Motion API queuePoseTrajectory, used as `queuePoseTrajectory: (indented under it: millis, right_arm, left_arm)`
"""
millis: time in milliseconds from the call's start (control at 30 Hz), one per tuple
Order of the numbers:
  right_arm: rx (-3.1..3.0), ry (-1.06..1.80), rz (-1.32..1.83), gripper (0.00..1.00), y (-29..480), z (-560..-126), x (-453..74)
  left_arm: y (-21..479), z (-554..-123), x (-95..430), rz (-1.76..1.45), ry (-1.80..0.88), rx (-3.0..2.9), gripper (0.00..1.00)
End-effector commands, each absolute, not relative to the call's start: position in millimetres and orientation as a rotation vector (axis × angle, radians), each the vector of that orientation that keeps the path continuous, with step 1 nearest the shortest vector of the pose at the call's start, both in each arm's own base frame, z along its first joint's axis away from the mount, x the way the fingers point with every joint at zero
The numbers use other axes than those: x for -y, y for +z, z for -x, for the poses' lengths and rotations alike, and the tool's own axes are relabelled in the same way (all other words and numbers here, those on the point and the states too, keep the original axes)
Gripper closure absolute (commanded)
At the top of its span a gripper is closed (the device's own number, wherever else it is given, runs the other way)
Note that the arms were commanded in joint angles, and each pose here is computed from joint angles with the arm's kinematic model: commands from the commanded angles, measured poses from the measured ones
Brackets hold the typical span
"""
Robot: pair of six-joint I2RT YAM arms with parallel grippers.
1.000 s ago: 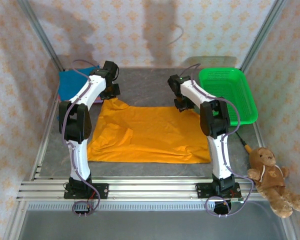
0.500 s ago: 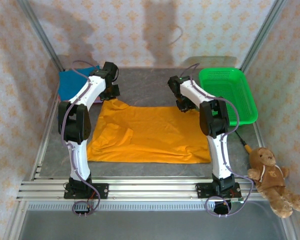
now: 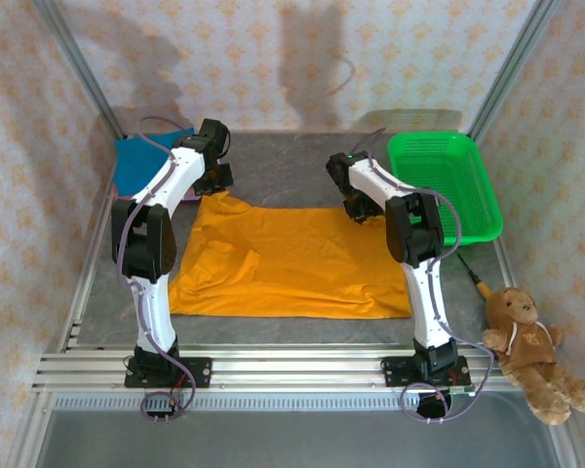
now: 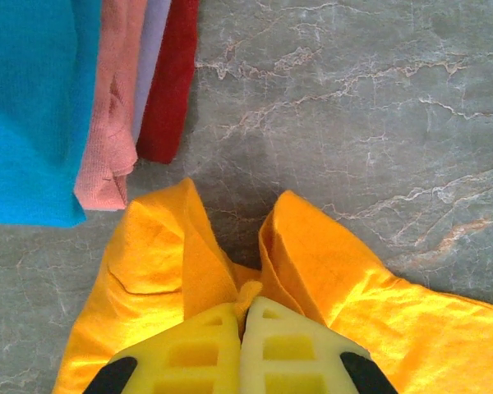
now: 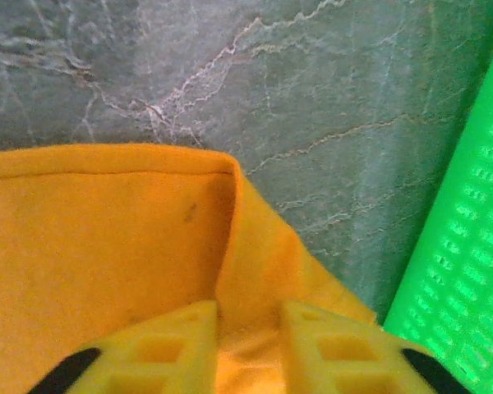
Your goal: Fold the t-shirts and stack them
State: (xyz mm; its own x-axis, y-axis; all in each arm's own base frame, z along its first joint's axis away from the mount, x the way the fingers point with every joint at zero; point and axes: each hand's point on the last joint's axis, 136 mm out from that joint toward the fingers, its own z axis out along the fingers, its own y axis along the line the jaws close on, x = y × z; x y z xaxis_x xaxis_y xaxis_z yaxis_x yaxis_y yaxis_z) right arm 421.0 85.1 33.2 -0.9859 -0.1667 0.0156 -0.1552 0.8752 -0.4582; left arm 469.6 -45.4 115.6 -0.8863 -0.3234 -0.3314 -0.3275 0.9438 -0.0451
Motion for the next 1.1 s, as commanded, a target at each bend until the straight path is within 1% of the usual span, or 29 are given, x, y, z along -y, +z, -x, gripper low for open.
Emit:
queuePoseTrajectory:
  millis: [0, 67, 133, 233, 433, 467, 600, 733, 900, 1067]
  right_arm:
    - [-3.001, -0.817, 0.27, 0.83, 41, -423, -76]
    - [-2.987, -0.811, 0.263, 0.91, 48, -424, -76]
    - [-2.972, -0.81, 0.257, 0.96, 57, -424, -75]
    - [-2.954, -0.816, 0.25, 1.0, 70, -422, -73]
    - [-2.96, -0.808, 0.223, 1.0, 87, -407, -68]
    - [-2.966, -0.806, 0.215, 1.0, 89, -404, -67]
    - [-2.995, -0.806, 0.172, 1.0, 96, -384, -62]
    - [-3.049, -0.787, 0.14, 1.0, 97, -361, -59]
    - [-3.093, -0.798, 0.126, 1.0, 99, -336, -52]
    - [-3.125, -0.828, 0.116, 1.0, 99, -311, -42]
  left_arm:
    - [135, -463, 42, 0.453, 0.055, -2.729, 1.0]
    - [140, -462, 41, 0.451, 0.059, -2.722, 1.0]
    - [146, -460, 40, 0.45, 0.062, -2.714, 1.0]
    - [156, -456, 36, 0.444, 0.084, -2.705, 1.0]
    - [168, -443, 32, 0.451, 0.101, -2.71, 1.0]
    - [181, -439, 32, 0.456, 0.085, -2.686, 1.0]
    - [191, -421, 33, 0.481, 0.056, -2.689, 1.0]
    - [191, -396, 32, 0.509, 0.04, -2.709, 1.0]
    - [180, -366, 32, 0.526, 0.018, -2.755, 1.0]
    - [178, -343, 33, 0.534, 0.0, -2.768, 1.0]
